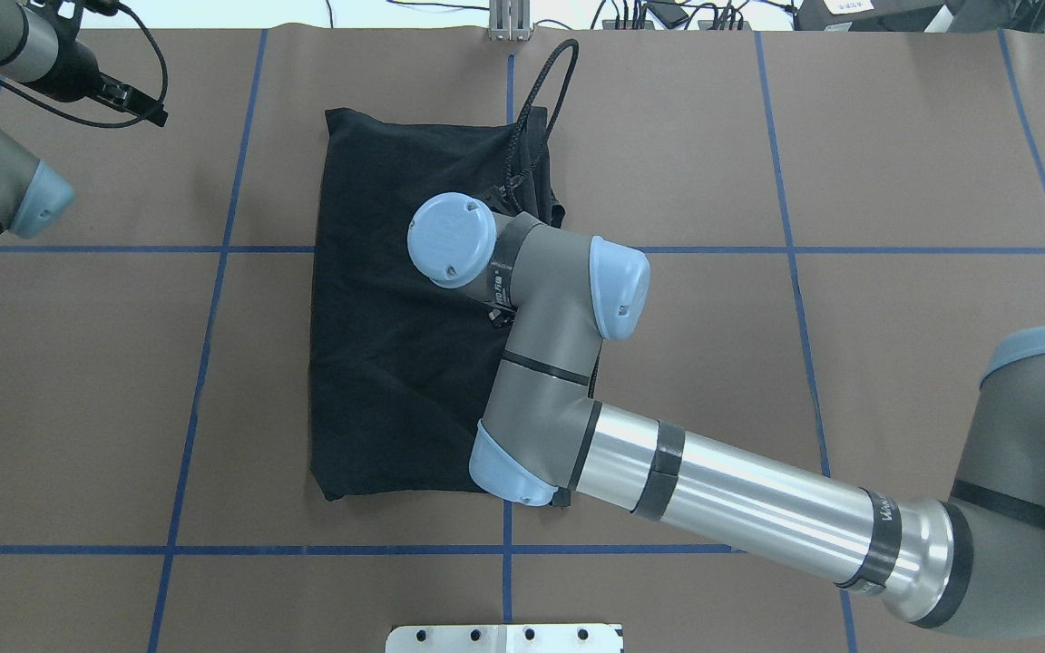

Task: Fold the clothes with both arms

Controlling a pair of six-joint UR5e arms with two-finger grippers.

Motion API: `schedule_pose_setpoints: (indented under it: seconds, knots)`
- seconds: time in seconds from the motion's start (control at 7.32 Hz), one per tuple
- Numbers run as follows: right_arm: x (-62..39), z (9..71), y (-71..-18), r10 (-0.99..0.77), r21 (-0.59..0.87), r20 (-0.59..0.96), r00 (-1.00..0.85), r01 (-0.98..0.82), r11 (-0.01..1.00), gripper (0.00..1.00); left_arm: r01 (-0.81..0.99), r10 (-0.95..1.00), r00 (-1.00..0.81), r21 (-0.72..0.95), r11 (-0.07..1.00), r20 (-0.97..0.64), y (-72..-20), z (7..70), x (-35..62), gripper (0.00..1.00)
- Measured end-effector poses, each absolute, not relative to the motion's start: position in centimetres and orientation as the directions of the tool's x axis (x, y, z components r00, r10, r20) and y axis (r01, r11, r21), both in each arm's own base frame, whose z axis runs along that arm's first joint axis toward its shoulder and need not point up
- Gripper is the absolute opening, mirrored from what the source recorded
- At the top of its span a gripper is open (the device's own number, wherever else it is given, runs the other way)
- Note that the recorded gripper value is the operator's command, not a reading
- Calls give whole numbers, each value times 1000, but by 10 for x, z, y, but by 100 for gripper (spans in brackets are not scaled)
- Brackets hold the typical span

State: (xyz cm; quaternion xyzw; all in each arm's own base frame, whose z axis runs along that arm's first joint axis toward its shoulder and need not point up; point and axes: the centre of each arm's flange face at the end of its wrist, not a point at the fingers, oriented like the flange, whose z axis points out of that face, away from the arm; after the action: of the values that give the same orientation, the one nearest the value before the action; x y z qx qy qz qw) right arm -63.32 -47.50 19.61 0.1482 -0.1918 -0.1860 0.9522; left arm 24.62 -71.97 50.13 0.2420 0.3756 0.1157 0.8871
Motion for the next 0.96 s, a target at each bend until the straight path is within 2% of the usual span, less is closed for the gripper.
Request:
schedule_pose_setpoints:
  seconds: [0.55,0.96]
  knots:
    - [-624,182,-479,-389,354,355,850,263,897,99,-24,386,691,515,857,-611,-720,502,246,100]
    - [-648,186,-458,-351,316,373,859,237,918,98,-26,385,692,512,858,-610,-720,504,247,100]
